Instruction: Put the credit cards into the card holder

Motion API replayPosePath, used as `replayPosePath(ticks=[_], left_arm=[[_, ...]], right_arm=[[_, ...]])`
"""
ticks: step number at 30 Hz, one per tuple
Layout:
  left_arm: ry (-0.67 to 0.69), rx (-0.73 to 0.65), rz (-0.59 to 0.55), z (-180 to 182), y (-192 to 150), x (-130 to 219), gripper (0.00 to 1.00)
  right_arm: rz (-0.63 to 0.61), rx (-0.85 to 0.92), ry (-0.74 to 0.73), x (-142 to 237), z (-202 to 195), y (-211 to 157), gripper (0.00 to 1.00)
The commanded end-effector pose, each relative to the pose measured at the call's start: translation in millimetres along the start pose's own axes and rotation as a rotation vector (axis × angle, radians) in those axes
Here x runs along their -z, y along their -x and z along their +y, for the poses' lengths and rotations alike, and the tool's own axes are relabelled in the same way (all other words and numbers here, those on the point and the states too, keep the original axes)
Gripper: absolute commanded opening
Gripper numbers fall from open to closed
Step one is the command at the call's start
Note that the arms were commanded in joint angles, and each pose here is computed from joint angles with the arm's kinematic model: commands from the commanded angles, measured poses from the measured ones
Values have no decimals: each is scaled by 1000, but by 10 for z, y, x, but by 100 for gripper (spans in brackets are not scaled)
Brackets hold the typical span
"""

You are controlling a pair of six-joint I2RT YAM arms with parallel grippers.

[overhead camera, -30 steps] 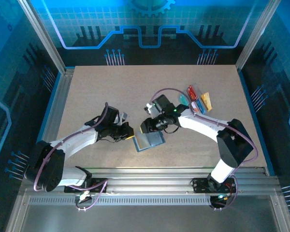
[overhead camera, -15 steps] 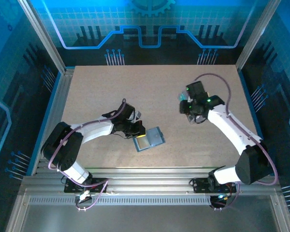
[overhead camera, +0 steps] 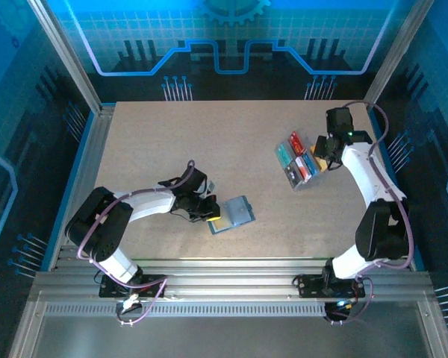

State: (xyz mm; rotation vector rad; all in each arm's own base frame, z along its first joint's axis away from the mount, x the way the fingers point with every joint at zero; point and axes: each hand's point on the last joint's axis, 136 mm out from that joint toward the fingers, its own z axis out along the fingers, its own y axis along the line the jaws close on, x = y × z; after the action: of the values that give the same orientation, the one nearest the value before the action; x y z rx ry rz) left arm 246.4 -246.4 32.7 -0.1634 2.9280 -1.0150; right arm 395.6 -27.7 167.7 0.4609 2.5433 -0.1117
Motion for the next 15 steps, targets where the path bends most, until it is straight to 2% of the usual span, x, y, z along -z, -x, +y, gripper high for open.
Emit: replayPosePath(ticks=[1,8,15], left_arm=[[11,-2,-1,67,-15,-53,4],[12,7,2,110,-49,-69,4],[11,12,-1,132,-69,-63,4]], right_arm=[[-9,0,74,-81,70,177,43],[-9,24,133,-169,186,339,38],[16,30,119,-259,191,360,31]])
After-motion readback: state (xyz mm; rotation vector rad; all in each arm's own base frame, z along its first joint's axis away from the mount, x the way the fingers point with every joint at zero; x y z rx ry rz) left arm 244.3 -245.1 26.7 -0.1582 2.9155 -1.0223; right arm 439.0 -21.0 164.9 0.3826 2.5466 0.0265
